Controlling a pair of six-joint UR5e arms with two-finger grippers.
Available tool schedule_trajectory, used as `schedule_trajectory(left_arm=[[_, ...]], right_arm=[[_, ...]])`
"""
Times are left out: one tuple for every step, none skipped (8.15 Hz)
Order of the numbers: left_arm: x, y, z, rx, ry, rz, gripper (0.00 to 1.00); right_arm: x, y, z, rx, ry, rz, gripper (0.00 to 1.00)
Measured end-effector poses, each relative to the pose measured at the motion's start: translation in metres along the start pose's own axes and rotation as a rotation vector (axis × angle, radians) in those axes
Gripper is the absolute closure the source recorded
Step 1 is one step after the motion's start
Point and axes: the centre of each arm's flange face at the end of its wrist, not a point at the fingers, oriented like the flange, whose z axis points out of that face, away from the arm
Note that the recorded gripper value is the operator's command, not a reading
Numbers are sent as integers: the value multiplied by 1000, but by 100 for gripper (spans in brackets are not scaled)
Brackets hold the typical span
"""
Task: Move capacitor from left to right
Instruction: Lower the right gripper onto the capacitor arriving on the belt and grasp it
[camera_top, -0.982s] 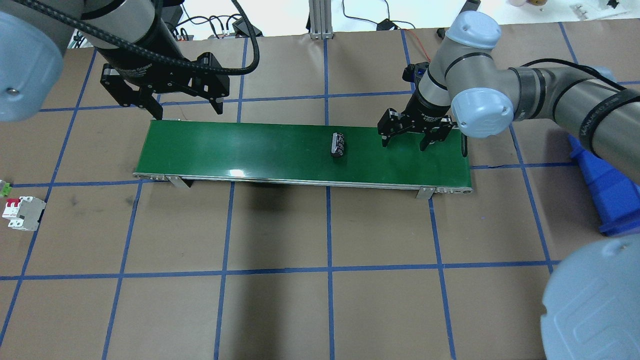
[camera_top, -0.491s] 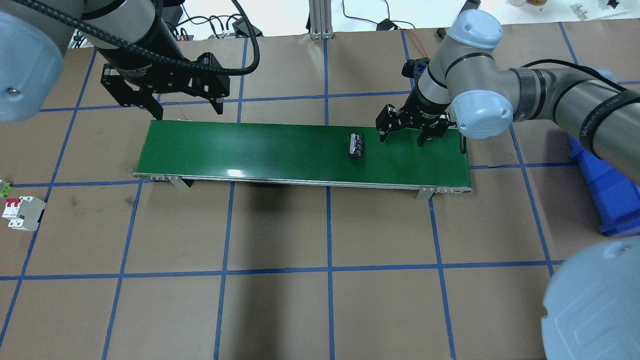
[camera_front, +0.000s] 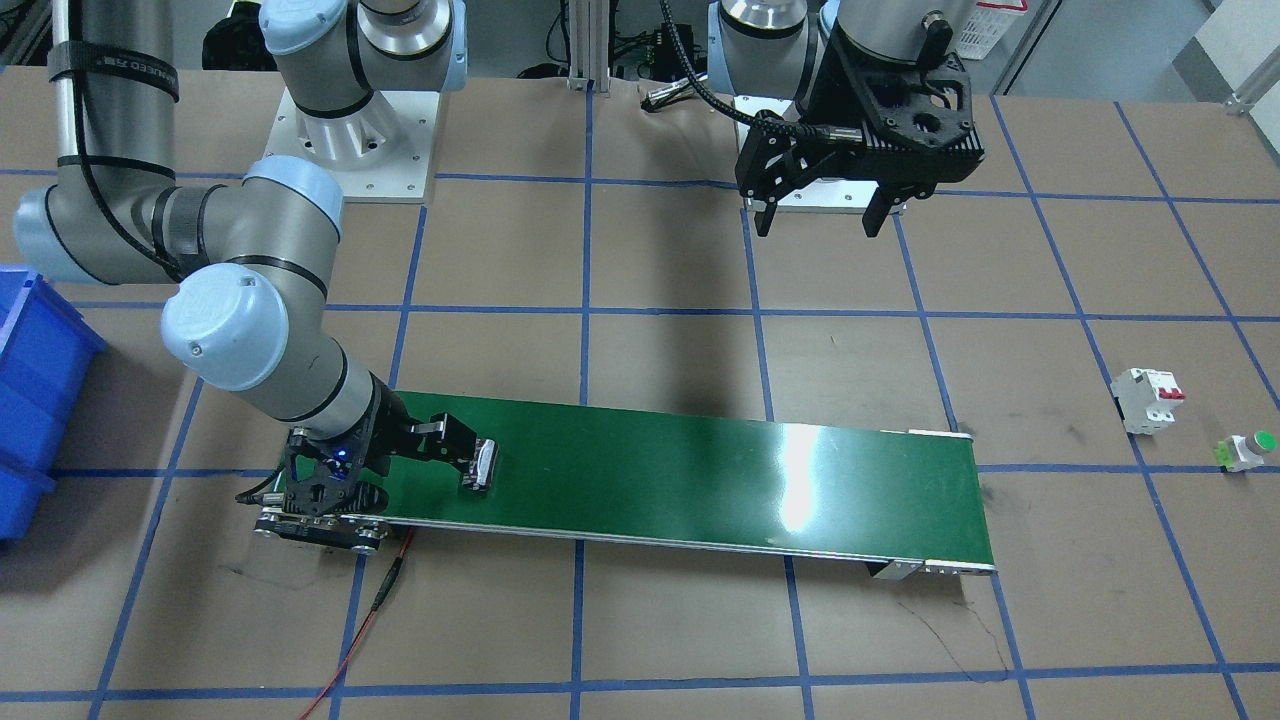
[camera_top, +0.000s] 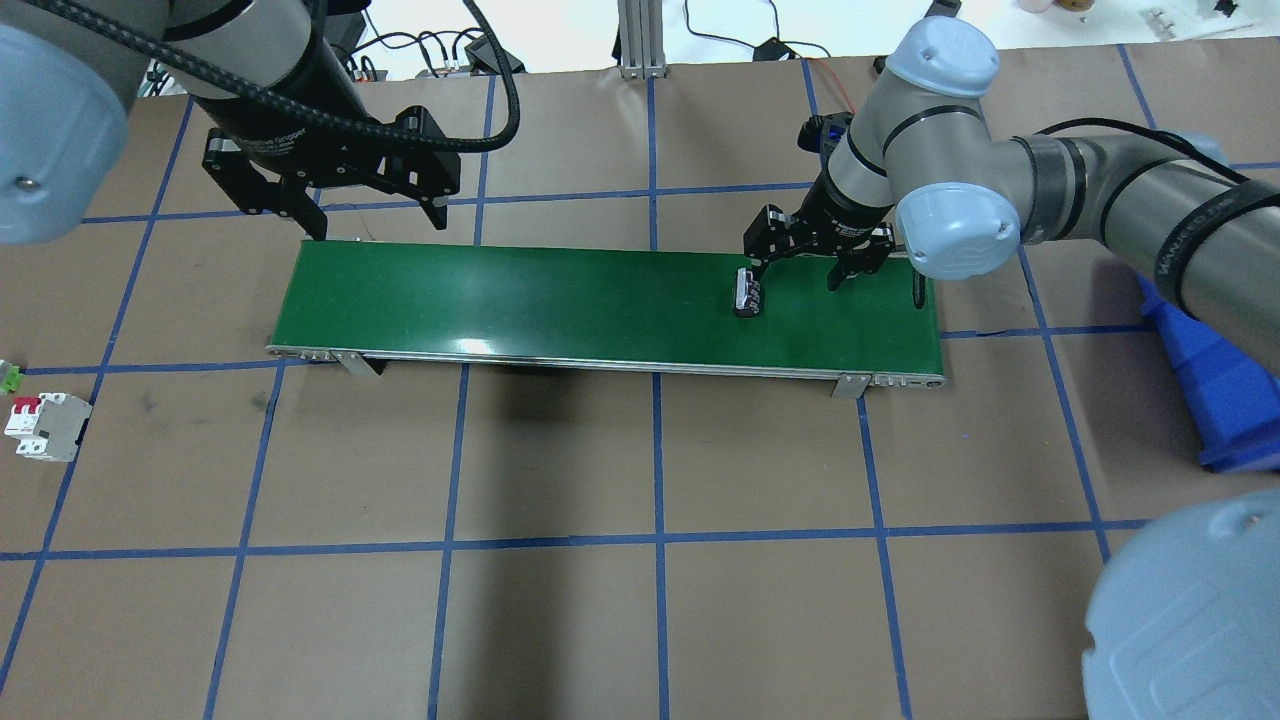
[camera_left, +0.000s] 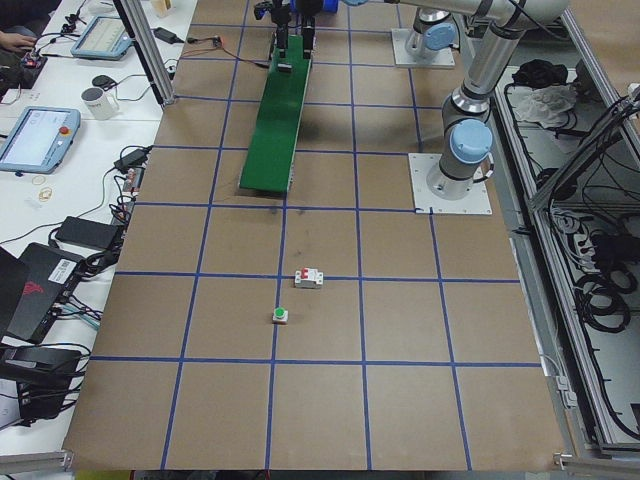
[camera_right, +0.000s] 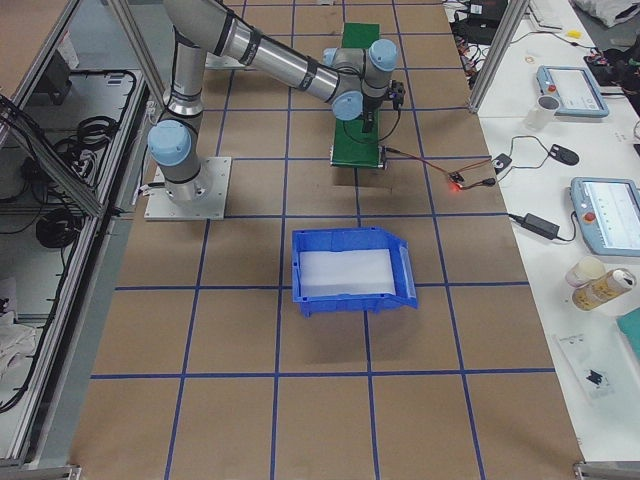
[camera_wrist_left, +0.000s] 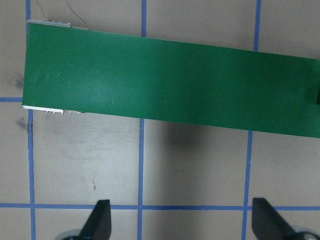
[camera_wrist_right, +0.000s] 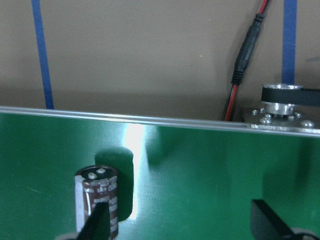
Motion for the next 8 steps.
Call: schedule_trajectory(left_arm=[[0, 0, 0, 0, 0, 0, 0], [0, 0, 0, 0, 0, 0, 0], [0, 0, 0, 0, 0, 0, 0], [0, 0, 0, 0, -1, 0, 0], [0, 0, 0, -1, 0, 0, 0], [0, 0, 1, -1, 0, 0, 0], [0, 0, 1, -1, 0, 0, 0], [0, 0, 1, -2, 0, 0, 0]], right_arm=[[-2, 0, 0, 3, 0, 2, 0], [-4, -1, 2, 13, 3, -2, 0], [-4, -2, 3, 21, 12, -5, 1], [-2, -3, 5, 24, 32, -8, 1], [2, -3, 6, 26, 75, -12, 6], [6, -4, 7, 28, 112, -14, 24], [8, -4, 6, 29, 132, -16, 46], [10, -4, 7, 28, 150, -15, 65]])
